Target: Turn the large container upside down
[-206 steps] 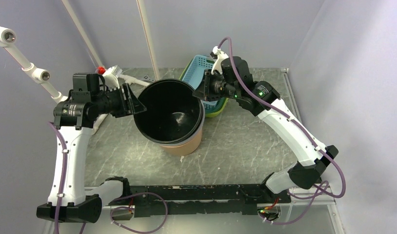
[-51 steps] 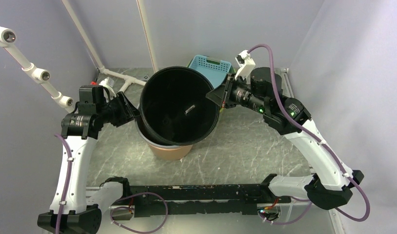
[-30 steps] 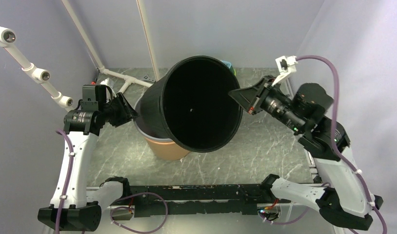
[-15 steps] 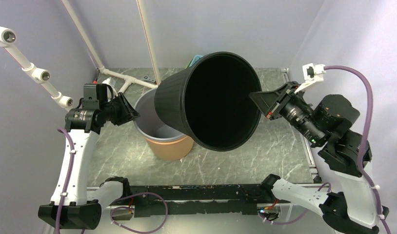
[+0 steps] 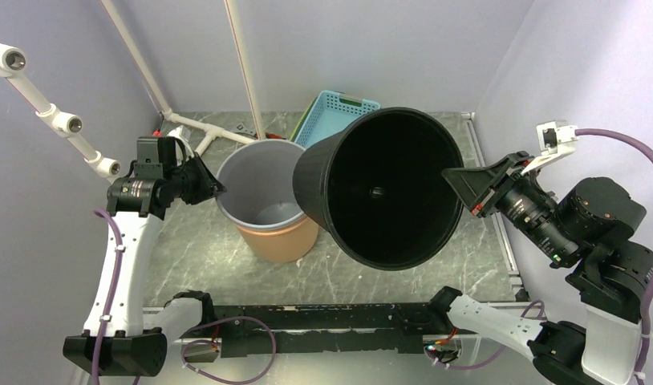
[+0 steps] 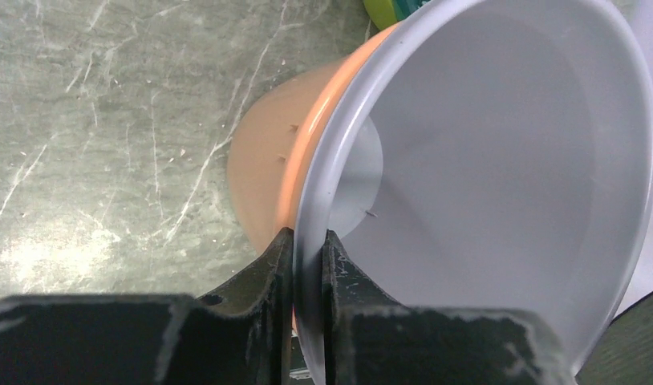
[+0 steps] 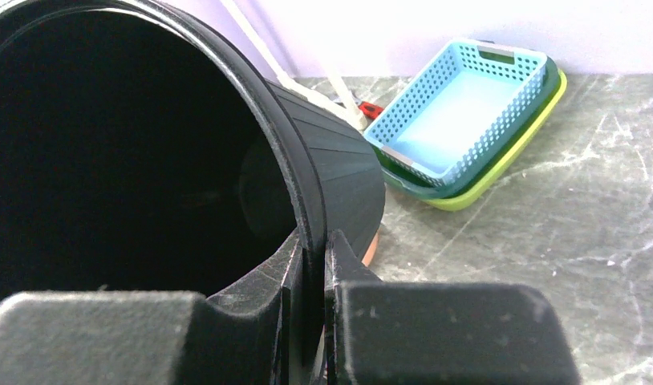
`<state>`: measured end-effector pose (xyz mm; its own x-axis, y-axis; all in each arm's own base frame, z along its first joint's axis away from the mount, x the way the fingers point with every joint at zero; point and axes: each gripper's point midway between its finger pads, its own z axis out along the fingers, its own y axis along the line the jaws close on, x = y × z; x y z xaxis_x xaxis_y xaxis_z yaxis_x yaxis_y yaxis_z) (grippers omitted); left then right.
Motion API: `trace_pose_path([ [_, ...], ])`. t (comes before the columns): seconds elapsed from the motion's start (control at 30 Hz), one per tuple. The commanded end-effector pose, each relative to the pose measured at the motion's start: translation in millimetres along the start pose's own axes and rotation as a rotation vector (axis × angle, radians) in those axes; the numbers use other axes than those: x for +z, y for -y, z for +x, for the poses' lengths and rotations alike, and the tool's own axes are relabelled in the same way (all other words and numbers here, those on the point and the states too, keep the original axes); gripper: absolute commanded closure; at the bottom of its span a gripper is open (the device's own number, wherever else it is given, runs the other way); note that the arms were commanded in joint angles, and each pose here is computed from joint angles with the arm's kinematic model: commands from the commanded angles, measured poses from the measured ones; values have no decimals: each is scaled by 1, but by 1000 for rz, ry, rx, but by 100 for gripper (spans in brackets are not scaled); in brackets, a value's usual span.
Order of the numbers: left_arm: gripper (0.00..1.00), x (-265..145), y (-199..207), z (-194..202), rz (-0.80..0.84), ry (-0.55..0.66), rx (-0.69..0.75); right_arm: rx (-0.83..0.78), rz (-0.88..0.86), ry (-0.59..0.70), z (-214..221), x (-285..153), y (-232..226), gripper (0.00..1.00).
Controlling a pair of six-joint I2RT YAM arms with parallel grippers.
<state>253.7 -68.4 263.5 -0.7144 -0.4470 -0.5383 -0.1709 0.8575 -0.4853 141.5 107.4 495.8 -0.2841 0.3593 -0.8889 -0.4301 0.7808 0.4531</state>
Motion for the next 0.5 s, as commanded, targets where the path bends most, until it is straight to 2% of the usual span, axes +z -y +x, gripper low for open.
trace_pose_path([
  [0.0,92,-1,2,-7,-1,9,14,9,-17,64,-19,-7,-5,100],
  [0.17,97,-5,3,-11,-6,28,14,-8,64,26,-7,-3,11,100],
  [0.47,97,-20,-9,-28,-98,119,23,-27,147,35,-8,-5,27,100],
])
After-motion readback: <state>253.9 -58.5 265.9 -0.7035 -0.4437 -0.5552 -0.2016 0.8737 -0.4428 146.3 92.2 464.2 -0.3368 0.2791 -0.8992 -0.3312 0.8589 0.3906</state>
